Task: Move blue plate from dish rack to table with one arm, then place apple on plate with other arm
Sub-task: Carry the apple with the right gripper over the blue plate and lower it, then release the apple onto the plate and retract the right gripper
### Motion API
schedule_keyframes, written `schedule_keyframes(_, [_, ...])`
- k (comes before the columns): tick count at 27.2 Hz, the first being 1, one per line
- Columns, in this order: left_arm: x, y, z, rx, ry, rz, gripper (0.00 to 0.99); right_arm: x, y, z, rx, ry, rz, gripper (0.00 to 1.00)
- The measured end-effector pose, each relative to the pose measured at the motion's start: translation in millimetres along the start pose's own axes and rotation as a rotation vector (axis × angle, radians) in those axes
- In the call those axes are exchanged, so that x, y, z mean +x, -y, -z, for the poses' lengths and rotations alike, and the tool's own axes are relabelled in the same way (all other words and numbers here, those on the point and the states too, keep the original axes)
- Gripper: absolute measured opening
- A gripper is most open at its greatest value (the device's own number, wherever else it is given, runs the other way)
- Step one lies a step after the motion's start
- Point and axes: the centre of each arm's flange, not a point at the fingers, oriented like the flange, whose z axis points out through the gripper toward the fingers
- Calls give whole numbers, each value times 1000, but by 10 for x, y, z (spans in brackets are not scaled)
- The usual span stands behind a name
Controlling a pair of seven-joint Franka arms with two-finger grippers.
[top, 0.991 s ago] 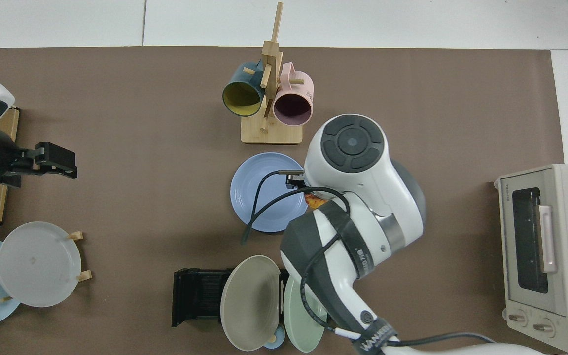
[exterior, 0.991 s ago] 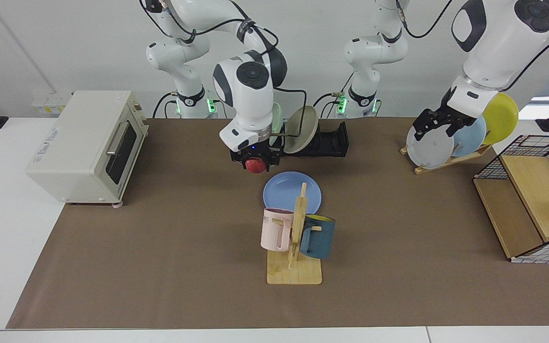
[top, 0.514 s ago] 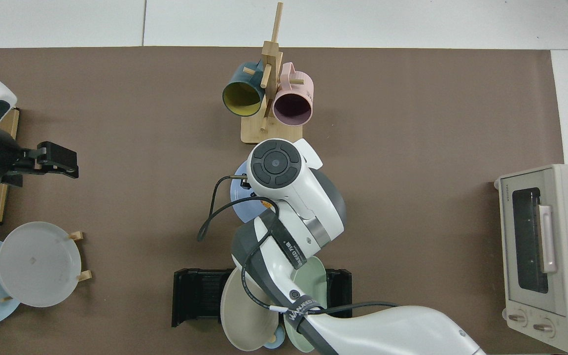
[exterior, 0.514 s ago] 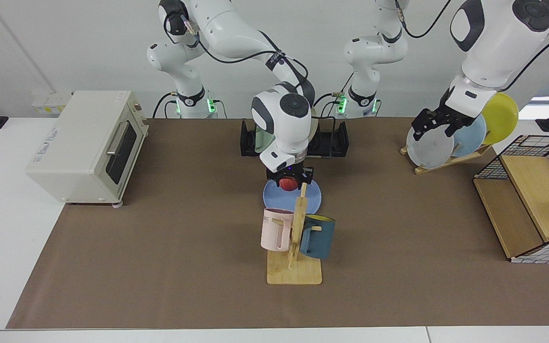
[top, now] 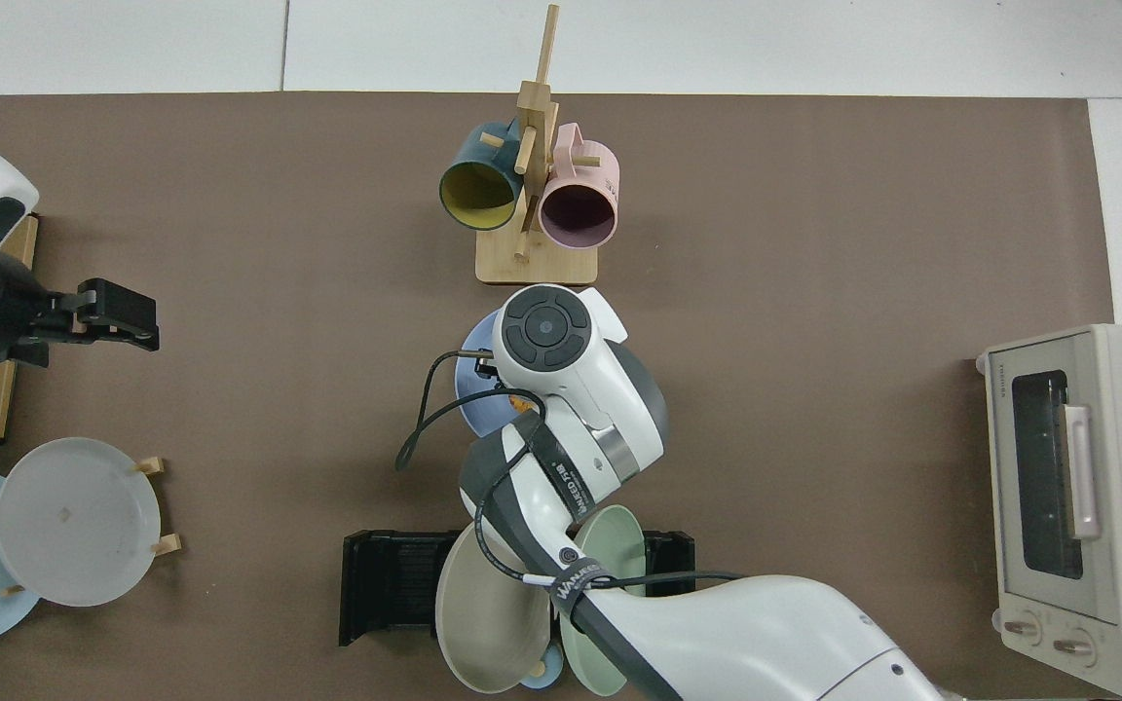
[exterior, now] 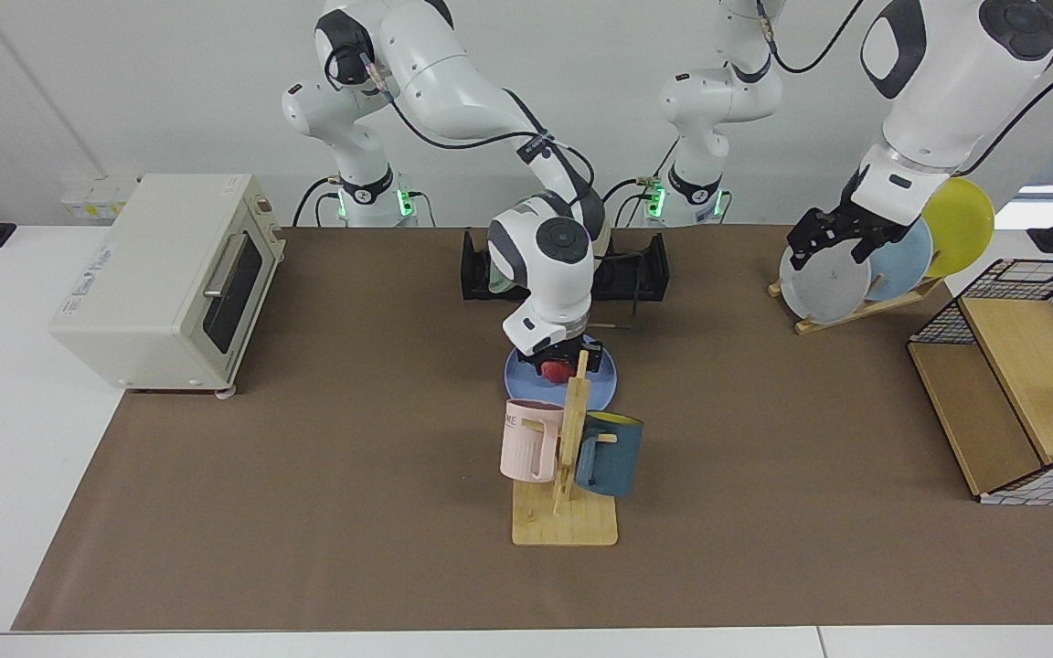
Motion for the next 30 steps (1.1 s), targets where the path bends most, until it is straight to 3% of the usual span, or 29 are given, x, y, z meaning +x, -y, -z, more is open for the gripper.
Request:
schedule_keyframes(3, [4, -6, 4, -1, -5, -1, 991, -6, -2, -7, -1, 1, 0, 925])
schedule_keyframes(6, [5, -9, 5, -1, -5, -2, 991, 18, -17, 63, 2, -2, -3, 1000])
schedule_keyframes(17, [7, -11, 6, -1, -7, -2, 991, 365, -426, 949, 57, -58, 22, 1000])
schedule_keyframes(25, [7, -11, 7, -1, -8, -2, 991, 885, -1262, 1442, 64, -93, 147, 1000])
schedule_keyframes(30, [7, -14, 7, -1, -8, -2, 991, 1150, -1955, 1723, 51, -93, 220, 1000])
